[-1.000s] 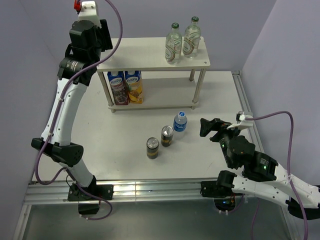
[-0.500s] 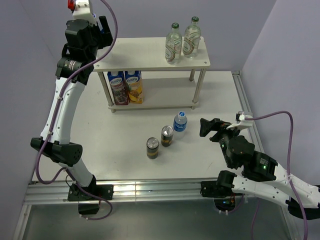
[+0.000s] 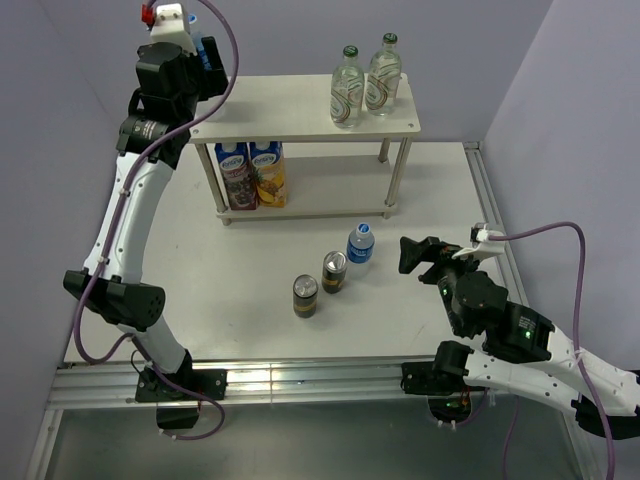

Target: Place and organize the beverage onto the shelf

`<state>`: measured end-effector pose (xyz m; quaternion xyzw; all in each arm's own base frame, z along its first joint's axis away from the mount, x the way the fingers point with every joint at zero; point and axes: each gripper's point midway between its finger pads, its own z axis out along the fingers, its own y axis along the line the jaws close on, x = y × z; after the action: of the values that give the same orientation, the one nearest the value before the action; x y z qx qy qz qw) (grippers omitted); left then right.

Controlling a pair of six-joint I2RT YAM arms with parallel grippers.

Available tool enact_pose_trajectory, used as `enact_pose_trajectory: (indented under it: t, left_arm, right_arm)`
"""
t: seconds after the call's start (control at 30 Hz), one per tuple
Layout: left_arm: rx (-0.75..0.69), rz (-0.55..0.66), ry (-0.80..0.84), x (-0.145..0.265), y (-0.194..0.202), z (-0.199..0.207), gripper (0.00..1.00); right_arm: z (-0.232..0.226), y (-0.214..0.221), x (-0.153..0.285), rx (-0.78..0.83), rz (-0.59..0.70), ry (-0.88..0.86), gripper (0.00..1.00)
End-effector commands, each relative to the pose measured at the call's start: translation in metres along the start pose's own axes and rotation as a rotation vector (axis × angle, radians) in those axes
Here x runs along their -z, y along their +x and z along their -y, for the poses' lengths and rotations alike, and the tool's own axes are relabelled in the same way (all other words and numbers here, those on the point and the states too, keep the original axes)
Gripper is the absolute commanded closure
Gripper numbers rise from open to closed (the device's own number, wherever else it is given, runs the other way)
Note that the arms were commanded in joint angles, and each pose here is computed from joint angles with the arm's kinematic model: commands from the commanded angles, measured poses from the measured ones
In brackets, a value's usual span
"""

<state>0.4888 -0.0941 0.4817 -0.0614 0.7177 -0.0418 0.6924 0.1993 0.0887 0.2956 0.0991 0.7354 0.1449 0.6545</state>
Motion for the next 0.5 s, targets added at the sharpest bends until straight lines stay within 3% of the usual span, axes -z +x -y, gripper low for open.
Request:
enact_pose_trajectory:
  t: [0.0,0.47]
  left_arm:
    - [0.024,0.047,0.025,0.005,-0.014,0.003,0.14]
    - [0.025,-0.007,0.004,0.005,0.020,-0.004,0.12]
  right_arm:
    - [0.002,0.002,-0.002,-0.006,0.009,0.020,0.01]
    - [0.002,0.002,-0.002,-0.006,0.010,0.026,0.01]
